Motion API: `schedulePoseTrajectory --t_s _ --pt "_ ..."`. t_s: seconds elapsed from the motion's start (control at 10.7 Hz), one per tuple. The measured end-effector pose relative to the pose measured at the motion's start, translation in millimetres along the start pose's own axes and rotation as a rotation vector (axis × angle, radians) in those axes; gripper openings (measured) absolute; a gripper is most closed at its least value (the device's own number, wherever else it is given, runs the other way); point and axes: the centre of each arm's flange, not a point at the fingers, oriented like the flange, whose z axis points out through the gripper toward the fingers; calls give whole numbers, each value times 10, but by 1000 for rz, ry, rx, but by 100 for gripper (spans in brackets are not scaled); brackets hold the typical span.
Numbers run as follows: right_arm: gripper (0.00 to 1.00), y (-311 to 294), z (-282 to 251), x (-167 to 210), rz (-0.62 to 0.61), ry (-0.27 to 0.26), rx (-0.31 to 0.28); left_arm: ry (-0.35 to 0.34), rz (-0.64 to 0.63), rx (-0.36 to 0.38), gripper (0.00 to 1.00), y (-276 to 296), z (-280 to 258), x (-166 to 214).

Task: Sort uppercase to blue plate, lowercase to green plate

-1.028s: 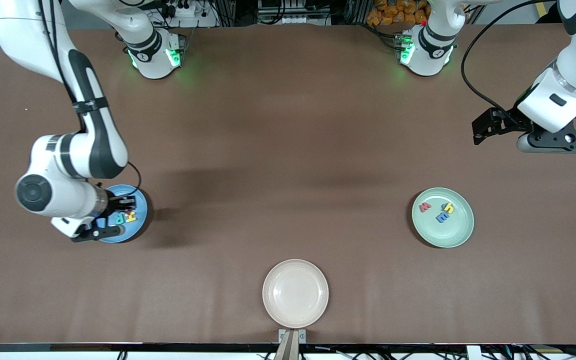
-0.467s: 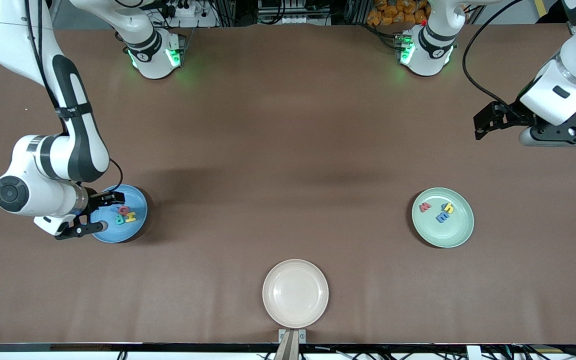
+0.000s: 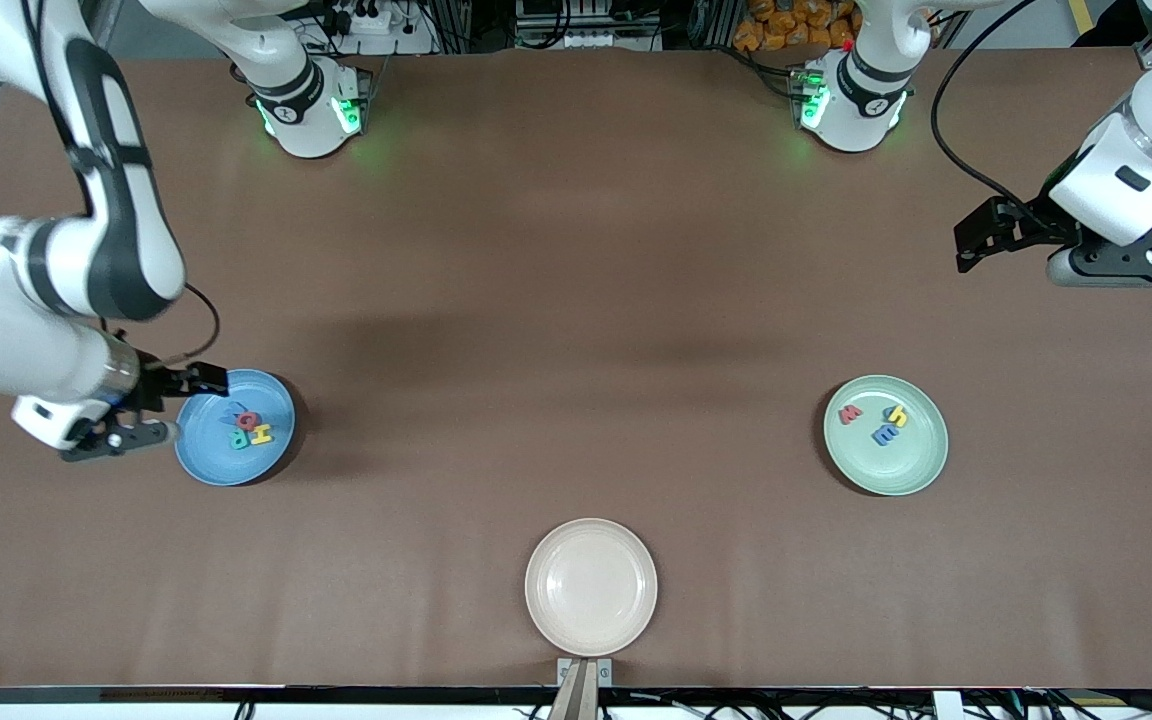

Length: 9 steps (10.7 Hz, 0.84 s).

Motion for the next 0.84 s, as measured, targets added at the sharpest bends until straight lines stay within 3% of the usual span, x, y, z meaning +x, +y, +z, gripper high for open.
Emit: schedulePoseTrajectory --t_s 0.37,0.84 --pt "100 -23 -1110 -419 3 114 9 -5 -2 1 100 -9 6 -2" --pt "100 -63 -2149 -751 -6 109 -8 10 11 -3 100 62 -66 -6"
